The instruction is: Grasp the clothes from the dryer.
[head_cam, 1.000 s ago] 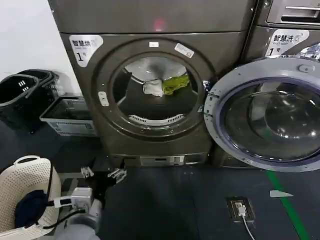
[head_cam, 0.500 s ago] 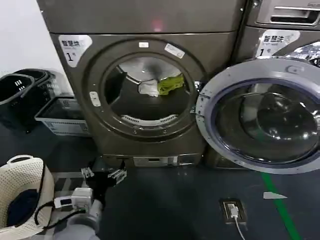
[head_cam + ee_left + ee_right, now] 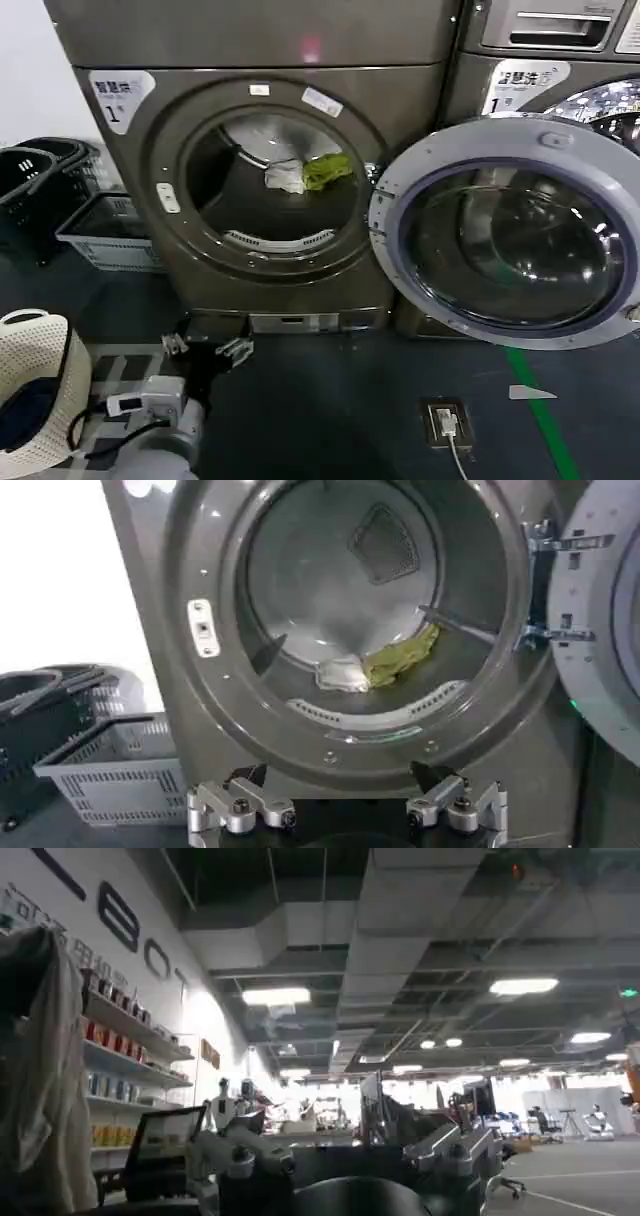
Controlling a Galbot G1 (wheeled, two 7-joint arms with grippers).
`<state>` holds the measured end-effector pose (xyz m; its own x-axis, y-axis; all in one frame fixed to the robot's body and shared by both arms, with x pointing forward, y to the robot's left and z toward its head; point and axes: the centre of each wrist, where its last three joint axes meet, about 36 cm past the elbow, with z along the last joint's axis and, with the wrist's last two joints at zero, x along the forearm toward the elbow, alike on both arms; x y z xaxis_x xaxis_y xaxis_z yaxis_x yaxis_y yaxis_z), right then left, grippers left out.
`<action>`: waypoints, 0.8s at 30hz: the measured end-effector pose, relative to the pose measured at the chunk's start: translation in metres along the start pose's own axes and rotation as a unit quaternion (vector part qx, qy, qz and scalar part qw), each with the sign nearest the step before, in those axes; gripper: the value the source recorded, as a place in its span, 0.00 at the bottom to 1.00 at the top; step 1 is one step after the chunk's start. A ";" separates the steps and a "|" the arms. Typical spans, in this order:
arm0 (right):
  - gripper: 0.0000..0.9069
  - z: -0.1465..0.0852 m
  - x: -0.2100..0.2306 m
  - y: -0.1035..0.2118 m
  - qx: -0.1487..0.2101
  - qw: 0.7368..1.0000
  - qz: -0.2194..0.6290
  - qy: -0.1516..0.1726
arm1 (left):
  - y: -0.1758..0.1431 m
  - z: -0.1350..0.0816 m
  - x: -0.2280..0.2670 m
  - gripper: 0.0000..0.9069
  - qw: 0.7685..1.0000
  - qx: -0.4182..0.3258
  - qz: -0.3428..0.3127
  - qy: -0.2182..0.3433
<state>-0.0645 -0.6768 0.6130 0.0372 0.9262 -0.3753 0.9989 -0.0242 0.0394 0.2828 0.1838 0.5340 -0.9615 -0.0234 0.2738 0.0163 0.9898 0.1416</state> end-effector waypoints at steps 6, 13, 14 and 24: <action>1.00 0.002 -0.001 -0.002 0.005 1.000 0.008 -0.003 | -0.001 0.000 0.000 1.00 1.000 0.000 0.002 -0.001; 1.00 0.002 -0.002 -0.005 -0.002 1.000 0.020 -0.009 | -0.001 -0.002 0.001 1.00 1.000 -0.002 0.003 -0.005; 1.00 0.002 -0.002 -0.005 -0.003 1.000 0.020 -0.010 | -0.001 -0.002 0.001 1.00 1.000 -0.003 0.002 -0.005; 1.00 0.002 -0.001 -0.004 -0.005 1.000 0.020 -0.013 | 0.000 -0.004 0.000 1.00 1.000 -0.004 -0.012 -0.009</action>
<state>-0.0689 -0.6780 0.6111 0.0789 0.9142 -0.3974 0.9962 -0.0578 0.0647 0.2835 0.1837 0.5379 -0.9666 -0.0444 0.2523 -0.0049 0.9879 0.1552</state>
